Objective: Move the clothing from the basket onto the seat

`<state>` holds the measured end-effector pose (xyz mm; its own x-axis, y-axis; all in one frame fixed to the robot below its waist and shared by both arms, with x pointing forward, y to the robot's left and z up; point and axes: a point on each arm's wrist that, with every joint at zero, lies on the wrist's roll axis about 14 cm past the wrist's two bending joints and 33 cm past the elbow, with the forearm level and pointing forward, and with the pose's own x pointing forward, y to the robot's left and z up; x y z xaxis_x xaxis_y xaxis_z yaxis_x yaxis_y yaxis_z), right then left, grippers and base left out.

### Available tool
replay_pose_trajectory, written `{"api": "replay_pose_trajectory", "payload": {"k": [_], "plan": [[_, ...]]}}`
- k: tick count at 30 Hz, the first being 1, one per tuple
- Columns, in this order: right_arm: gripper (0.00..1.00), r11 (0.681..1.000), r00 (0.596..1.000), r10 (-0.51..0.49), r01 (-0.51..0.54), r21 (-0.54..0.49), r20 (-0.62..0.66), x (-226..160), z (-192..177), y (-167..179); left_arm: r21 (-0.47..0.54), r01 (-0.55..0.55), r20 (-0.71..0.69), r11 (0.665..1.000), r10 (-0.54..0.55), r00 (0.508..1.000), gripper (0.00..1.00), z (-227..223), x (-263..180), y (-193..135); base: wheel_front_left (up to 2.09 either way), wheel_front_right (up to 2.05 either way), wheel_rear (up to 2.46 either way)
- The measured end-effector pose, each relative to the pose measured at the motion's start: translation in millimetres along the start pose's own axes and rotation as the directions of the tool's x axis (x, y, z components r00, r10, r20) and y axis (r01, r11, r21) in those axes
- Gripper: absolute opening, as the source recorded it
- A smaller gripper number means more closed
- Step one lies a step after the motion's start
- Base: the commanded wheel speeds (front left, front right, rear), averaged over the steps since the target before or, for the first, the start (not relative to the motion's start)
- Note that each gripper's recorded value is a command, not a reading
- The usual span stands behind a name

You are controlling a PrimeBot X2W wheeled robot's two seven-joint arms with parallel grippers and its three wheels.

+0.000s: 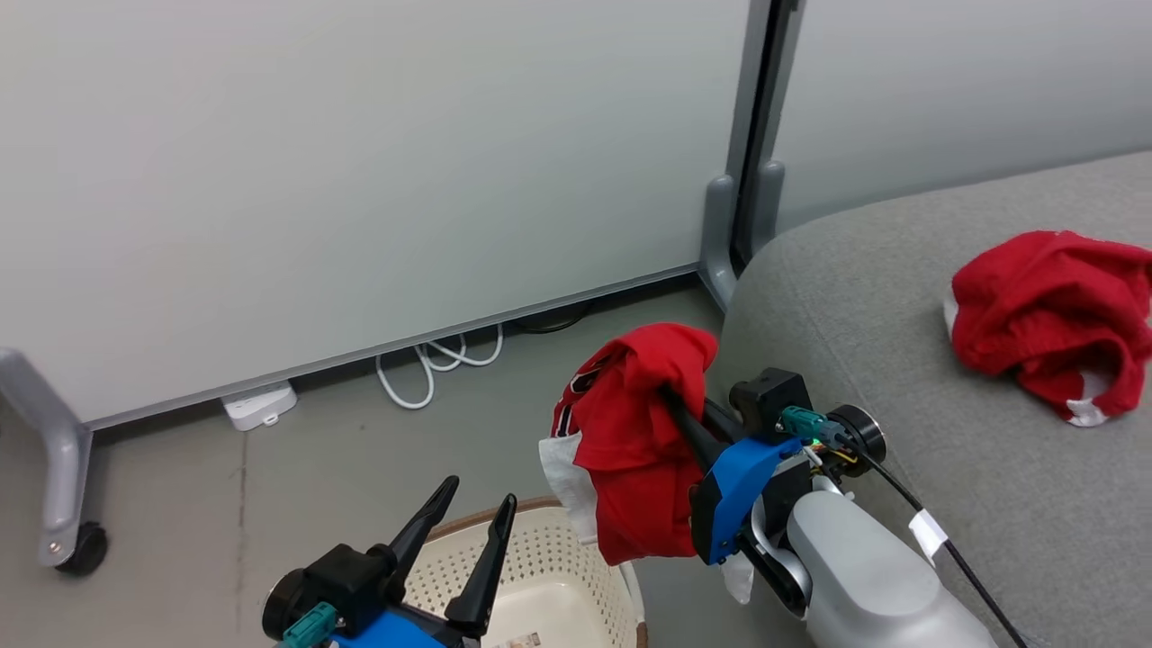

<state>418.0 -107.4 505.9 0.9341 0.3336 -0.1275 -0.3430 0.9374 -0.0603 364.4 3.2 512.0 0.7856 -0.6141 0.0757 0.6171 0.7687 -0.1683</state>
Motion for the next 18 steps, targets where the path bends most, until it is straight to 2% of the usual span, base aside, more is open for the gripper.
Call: {"api": "replay_pose_trajectory", "payload": {"k": [9, 18], "plan": [[0.00, 0.990, 0.990, -0.141, 0.142, 0.020, -0.019, -36.1, -11.8, -45.3, -0.018, 0.153, -0.029, 0.988, -0.153, 0.988, 1.00, -10.7, 28.4, -43.4, 0.00, 0.00, 0.00], [0.00, 0.956, 0.957, -0.288, 0.290, 0.042, -0.041, -78.9, -23.5, -87.2, -0.034, 0.298, -0.055, 0.954, -0.299, 0.953, 1.00, -21.4, 51.8, -86.5, 0.00, 0.00, 0.00]]}}
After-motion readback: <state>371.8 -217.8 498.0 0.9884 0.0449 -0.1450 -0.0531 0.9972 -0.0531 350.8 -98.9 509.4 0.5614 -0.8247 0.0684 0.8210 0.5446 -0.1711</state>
